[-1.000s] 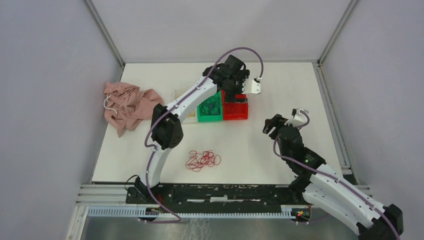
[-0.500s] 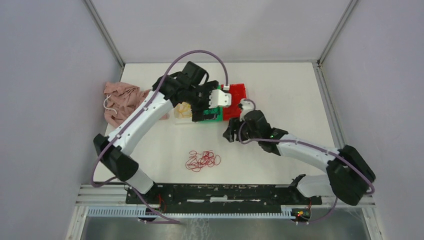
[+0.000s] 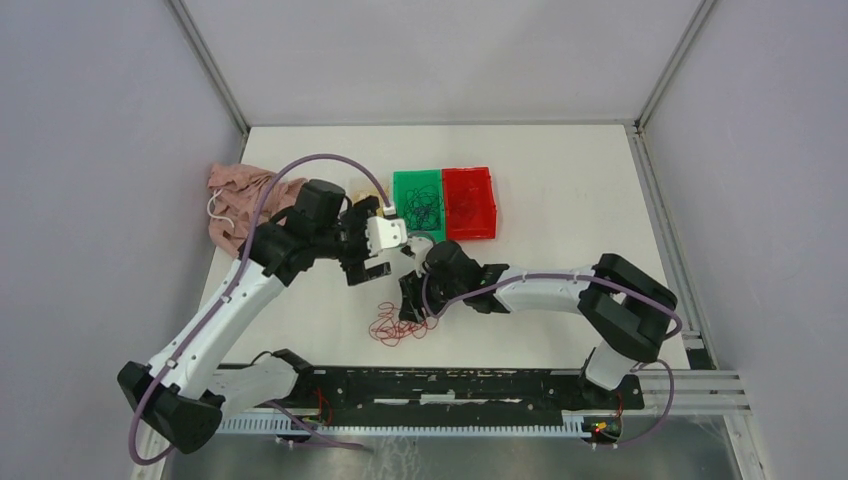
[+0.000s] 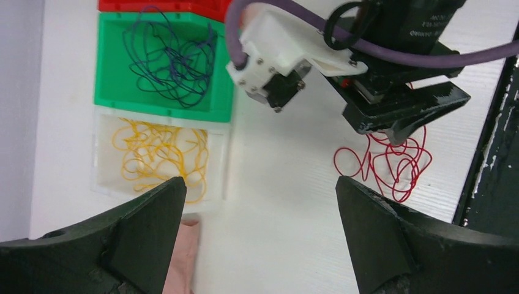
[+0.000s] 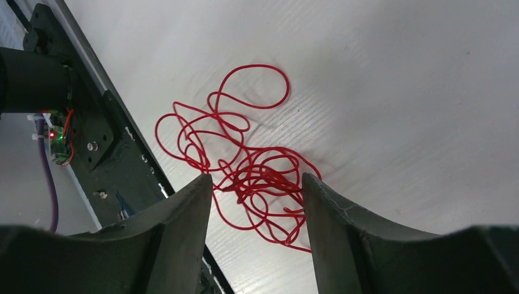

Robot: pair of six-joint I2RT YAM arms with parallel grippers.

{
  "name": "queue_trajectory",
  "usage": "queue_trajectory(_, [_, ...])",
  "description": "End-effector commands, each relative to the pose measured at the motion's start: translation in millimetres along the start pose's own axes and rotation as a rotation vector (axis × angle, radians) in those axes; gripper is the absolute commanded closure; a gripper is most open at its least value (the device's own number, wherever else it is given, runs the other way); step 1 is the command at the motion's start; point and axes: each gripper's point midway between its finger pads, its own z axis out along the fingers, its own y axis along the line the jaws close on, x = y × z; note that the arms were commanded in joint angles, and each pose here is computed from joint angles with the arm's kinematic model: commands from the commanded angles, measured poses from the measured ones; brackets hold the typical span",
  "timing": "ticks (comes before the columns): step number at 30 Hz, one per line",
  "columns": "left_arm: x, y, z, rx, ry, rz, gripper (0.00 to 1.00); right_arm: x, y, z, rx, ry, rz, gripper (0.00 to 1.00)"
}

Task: Untangle the cables

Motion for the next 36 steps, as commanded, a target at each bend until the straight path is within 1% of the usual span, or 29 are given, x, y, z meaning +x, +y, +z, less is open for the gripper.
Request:
queue_trajectory(1, [14.5,-14.5,13.2,0.002,-0.037,-0.012,0.0,-22.5,1.2,2.6,0.047,-0.065,-0.026,0.39])
queue_trajectory(4, [35.7,-29.7,26.9,0.044,-0.003,-0.016,0.04,-21.4,-8.0,-6.1,0.1,-0.092,-0.008,0.41])
queue_trajectory(7, [53.0,-40.7,45.4,0.089,0.019,-0.023,0.11,-18.1,-14.5,-17.6,0.137,-0.124,0.018,0.41])
queue_trajectory(12, [59.8,-50.4,72.8,0.153,0.0,-0.089,0.2,-18.6,-19.8,-39.0,0.168,-0.213,0.073,0.42])
queue_trajectory(15, [63.0,-59.7,85.3,0.209,-0.002,-0.1,0.21,-20.4,-19.0,-49.6,0.157,-0.273,0.104,0.41])
queue_trajectory(18, [70.2,-74.7,95.4,0.286,0.027,-0.12,0.21,-22.1,-15.7,-56.7,0.136,-0.312,0.126,0.4])
queue_trajectory(22, [85.7,-95.5,96.1,0.408,0.076,-0.075,0.19,-25.7,-14.7,-65.8,0.127,-0.358,0.14,0.39])
queue_trajectory(24, [93.6,-107.1,91.9,0.504,0.107,-0.028,0.18,-30.2,-13.2,-70.8,0.13,-0.374,0.132,0.38])
queue_trajectory(26, [98.2,-115.3,89.4,0.58,0.14,-0.038,0.18,-34.3,-13.8,-74.9,0.143,-0.386,0.12,0.38])
queue_trajectory(28, [100.5,-118.3,92.1,0.61,0.154,-0.061,0.18,-39.5,-12.7,-78.7,0.149,-0.398,0.11,0.37])
queue_trajectory(30, [101.7,-117.6,96.2,0.604,0.147,-0.054,0.18,-43.9,-11.4,-81.9,0.152,-0.411,0.105,0.37])
queue_trajectory(33, [104.9,-102.3,113.5,0.486,0.139,-0.053,0.22,-49.2,-10.3,-87.9,0.156,-0.434,0.107,0.37])
queue_trajectory(36, [111.0,-95.1,121.0,0.433,0.16,-0.06,0.3,-51.8,-11.3,-94.3,0.165,-0.458,0.111,0.39])
